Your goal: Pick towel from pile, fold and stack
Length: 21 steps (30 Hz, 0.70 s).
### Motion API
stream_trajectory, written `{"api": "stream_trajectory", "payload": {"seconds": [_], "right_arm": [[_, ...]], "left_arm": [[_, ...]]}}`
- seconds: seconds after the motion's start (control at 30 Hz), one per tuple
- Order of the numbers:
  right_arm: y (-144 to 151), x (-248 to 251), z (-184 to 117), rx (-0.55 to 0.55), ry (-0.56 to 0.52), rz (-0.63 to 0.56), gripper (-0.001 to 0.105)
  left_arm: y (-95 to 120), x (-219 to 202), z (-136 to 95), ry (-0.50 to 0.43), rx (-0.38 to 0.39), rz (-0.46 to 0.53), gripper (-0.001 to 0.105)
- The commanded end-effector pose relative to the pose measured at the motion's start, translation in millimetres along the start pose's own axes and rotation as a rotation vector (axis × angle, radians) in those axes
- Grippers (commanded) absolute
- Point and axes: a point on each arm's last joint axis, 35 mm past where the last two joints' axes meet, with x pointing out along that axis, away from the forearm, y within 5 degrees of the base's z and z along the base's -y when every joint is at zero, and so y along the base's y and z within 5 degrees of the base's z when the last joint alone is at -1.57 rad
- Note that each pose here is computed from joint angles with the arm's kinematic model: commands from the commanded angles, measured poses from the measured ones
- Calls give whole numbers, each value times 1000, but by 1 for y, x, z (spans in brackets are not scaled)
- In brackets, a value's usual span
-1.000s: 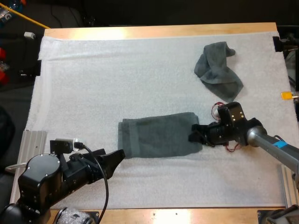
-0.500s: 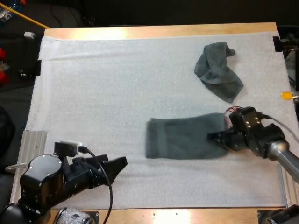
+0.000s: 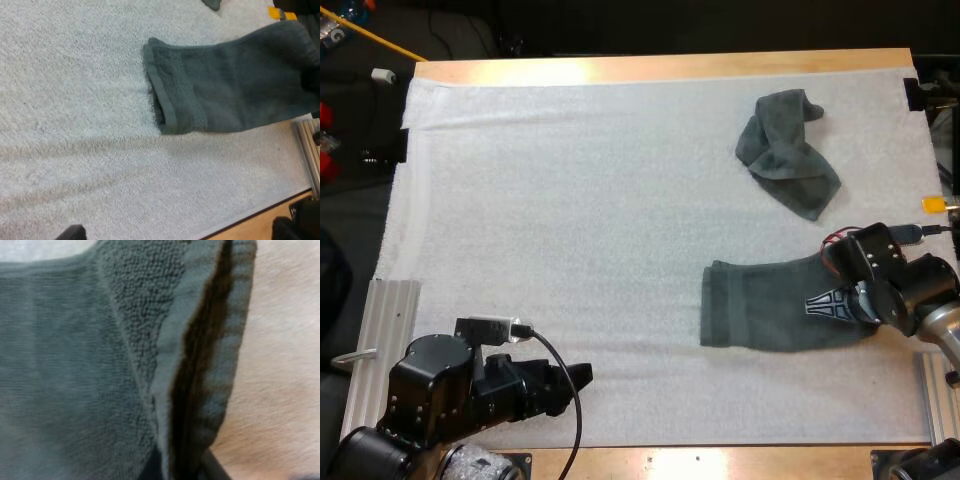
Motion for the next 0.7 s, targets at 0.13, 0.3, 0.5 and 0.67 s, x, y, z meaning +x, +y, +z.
{"api": "stream_trajectory", "payload": {"seconds": [0.13, 0.3, 0.5, 0.67], "right_arm": [[7, 3, 6, 119, 1, 171, 0], [17, 13, 17, 213, 12, 377, 0], [29, 27, 30, 274, 32, 529, 0], [55, 35, 38, 215, 18, 566, 0]], "left_arm": [[-1, -1, 1, 2, 9, -9, 69], [-2, -1, 1, 5, 13, -27, 69], [-2, -1, 1, 10, 13, -32, 69], [-3, -1, 2, 1, 19, -39, 69]]}}
